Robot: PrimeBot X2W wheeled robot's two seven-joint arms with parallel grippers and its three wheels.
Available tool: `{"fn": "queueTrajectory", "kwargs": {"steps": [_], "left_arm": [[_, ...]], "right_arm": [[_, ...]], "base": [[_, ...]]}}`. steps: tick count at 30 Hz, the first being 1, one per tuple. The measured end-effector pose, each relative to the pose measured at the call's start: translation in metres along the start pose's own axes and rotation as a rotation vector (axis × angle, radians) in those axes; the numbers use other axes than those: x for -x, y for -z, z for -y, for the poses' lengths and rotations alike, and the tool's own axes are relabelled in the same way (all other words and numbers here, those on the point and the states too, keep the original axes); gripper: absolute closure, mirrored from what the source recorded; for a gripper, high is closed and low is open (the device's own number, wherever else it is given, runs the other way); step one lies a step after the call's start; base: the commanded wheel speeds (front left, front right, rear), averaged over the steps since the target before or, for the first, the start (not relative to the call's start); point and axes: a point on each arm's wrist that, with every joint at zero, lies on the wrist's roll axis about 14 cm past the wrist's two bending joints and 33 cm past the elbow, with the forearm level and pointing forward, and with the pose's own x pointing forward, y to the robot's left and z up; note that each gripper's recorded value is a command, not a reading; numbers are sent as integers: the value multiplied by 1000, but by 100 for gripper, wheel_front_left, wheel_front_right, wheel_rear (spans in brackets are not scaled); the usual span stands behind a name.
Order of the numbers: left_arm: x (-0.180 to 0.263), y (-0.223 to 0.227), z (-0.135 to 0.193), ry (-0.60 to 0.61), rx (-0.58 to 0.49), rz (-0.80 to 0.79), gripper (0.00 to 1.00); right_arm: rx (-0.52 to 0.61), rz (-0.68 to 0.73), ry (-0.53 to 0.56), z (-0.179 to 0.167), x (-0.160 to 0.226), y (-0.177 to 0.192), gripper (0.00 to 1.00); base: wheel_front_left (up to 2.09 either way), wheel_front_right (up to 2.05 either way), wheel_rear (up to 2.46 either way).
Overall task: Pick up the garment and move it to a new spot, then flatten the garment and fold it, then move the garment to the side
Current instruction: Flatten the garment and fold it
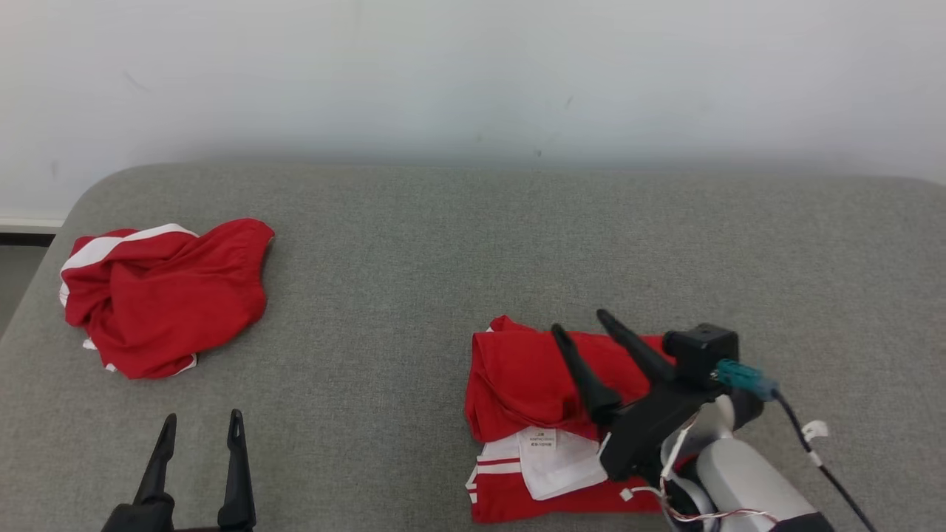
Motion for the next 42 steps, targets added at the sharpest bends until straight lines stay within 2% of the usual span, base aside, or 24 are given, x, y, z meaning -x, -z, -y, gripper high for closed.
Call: {"fn": "queueTrajectory", "kwargs": {"steps": [3,7,16,23,29,31,32,35,42], "left_arm": [[-1,-1,1,4,1,3,0],[-1,0,2,9,2,2,0],[-1,1,2,9,1,-1,0],[0,2,2,10,3,-3,0],[3,2,-3,-12,6,-7,0],[4,3,-5,-17,5,-10,0],[4,3,-6,-22,5,-11,0],[6,4,-11,-34,4,-14,0],[9,2,-14,-45,5,-8,0]], "right_arm": [[43,47,50,25,13,-18,0],[97,16,95,45,36,-13,0],[119,-92,5,12,62,10,0],[112,-148,-10,8,58,25,0],[164,-215,-21,13,46,43,0],[168,-221,-22,13,44,45,61],[171,-231,-23,13,42,48,100],[183,-243,-44,8,36,53,100],[158,-181,-99,-15,31,39,100]], "base": [[0,0,0],[0,0,0],[0,0,0],[0,0,0],[0,0,0],[0,0,0],[0,0,0],[0,0,0],[0,0,0]]}}
